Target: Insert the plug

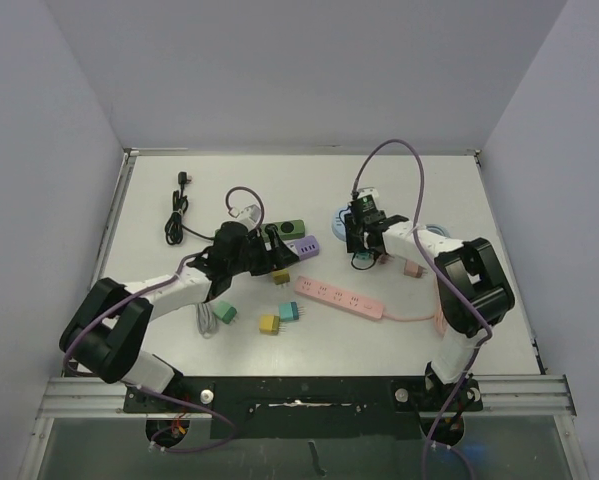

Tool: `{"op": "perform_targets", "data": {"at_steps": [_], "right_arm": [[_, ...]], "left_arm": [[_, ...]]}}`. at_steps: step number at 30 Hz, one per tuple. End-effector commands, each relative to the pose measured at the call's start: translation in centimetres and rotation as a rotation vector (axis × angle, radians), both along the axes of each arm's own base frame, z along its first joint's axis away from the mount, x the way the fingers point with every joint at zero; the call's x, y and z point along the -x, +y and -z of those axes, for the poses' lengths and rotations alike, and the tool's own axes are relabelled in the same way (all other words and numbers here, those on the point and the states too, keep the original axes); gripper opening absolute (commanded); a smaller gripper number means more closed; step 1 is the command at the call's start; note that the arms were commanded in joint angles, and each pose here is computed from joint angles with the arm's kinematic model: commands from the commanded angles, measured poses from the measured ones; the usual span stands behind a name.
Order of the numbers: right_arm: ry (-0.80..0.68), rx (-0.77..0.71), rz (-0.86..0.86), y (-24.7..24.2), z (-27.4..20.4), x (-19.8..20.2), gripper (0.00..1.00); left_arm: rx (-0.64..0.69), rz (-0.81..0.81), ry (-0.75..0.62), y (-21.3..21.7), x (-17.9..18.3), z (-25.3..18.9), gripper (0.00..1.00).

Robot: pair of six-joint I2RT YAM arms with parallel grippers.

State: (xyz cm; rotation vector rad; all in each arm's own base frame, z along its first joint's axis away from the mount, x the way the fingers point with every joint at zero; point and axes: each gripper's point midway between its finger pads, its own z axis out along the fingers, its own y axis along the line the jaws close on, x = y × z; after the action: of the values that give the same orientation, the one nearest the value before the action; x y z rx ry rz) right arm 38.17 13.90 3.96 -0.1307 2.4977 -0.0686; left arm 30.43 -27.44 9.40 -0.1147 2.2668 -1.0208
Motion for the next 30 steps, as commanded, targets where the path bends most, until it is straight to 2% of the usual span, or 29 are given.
{"op": "perform_targets", "data": {"at_steps": [1,4,8,11,13,15,17,21,25,30], "right_arm": [[0.052,0.042,-0.055,0.6,1.4,1.0,0.48],[0.053,0.039,-0.086,1.2,1.4,1.2,0.53],[0.083,-0.027,-0.090,2.2,1.6,1.9,0.54],[0.094,-0.017,-0.030,1.5,2.2,2.3,0.63],[0.101,-0.015,-0.013,1.2,2.7,2.4,0.64],[0.094,-0.023,-0.024,1.3,2.7,2.3,0.57],[0.080,-0.024,-0.051,1.5,2.4,2.0,0.43],[0.016,-0.023,-0.191,3.0,0.5,1.4,0.27],[-0.093,-0.042,-0.428,6.9,-3.0,2.2,0.22],[-0.242,-0.152,-0.819,13.5,-7.0,6.4,0.20]], "left_arm": [[0.003,-0.039,-0.098,1.0,-1.4,-3.1,0.75],[-0.018,-0.049,-0.121,1.7,-1.5,-3.5,0.80],[-0.038,-0.052,-0.142,2.3,-1.5,-3.8,0.80],[-0.041,-0.055,-0.151,2.7,-1.5,-4.1,0.81],[-0.035,-0.050,-0.150,2.7,-1.4,-4.2,0.81],[-0.024,-0.041,-0.142,2.7,-1.4,-4.3,0.80],[-0.005,-0.024,-0.126,2.5,-1.3,-4.3,0.78],[0.046,0.001,-0.067,2.2,-0.7,-4.3,0.73],[0.084,0.036,-0.012,1.9,0.6,-4.7,0.71],[0.178,0.095,0.027,1.2,2.7,-6.9,0.71]]}}
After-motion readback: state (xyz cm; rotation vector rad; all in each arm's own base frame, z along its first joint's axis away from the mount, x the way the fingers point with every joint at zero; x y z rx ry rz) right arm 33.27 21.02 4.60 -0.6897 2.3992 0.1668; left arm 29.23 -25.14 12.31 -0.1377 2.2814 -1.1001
